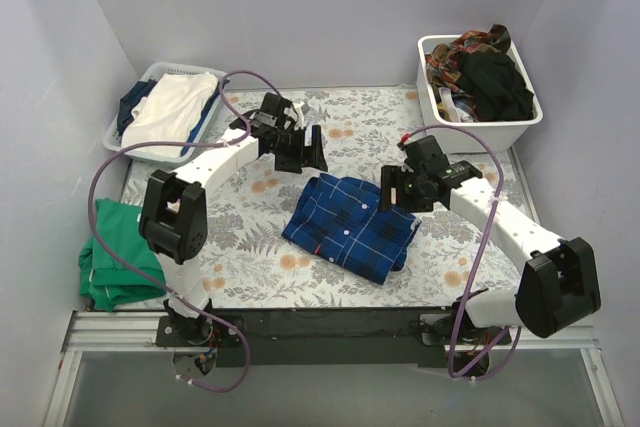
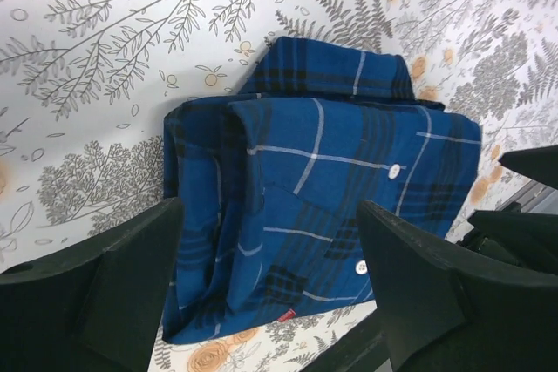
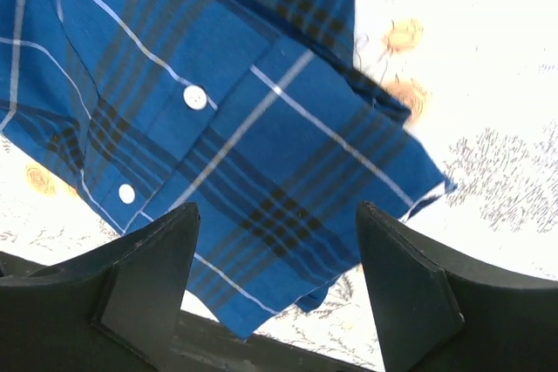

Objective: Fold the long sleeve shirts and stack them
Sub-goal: Fold the shirt

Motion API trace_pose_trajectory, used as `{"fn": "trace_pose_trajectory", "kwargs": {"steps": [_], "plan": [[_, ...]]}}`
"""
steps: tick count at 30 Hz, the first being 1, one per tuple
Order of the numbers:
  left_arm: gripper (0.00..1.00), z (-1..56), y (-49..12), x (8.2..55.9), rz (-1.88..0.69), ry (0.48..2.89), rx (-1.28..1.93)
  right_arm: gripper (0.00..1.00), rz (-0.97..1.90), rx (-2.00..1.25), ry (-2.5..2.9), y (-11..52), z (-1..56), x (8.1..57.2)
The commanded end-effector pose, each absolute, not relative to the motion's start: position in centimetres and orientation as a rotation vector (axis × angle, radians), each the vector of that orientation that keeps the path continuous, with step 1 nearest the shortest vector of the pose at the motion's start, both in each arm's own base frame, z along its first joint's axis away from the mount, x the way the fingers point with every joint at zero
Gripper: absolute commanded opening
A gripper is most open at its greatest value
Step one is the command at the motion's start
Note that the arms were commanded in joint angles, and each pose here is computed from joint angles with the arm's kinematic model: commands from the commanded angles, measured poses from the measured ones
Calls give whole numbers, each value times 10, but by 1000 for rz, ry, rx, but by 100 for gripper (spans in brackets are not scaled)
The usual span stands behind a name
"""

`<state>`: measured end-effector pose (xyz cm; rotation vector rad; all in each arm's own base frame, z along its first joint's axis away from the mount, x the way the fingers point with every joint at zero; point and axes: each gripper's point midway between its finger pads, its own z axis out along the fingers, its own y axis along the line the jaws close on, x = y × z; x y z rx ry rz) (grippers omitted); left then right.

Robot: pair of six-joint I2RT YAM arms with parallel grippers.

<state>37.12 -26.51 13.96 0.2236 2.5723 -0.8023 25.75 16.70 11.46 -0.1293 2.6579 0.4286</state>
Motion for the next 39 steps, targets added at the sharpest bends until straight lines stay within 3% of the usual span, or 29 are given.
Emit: {"fn": "trace_pose_trajectory", "kwargs": {"steps": [1, 13, 22, 28, 31, 35, 37, 39], "plan": [[78, 124, -281, 370, -832, 2604, 292, 80, 437, 8, 2687, 156, 106, 246], [72, 97, -294, 385, -766, 2644, 249, 81, 508, 142, 2715, 127, 89, 238], [67, 70, -300, 371, -756, 2716, 264, 81, 581, 134, 2774, 130, 65, 229], [49, 73, -309, 371, -804, 2708, 264, 80, 696, 97, 2718, 148, 66, 252], [29, 72, -314, 371, -834, 2715, 262, 72, 720, 98, 2725, 153, 62, 260], [2, 73, -317, 368, -846, 2716, 267, 39, 751, 84, 2711, 159, 67, 268], [0, 76, -314, 368, -826, 2711, 261, 15, 750, 84, 2703, 159, 69, 270], [0, 88, -311, 370, -810, 2680, 259, 4, 741, 76, 2685, 158, 76, 272]]}}
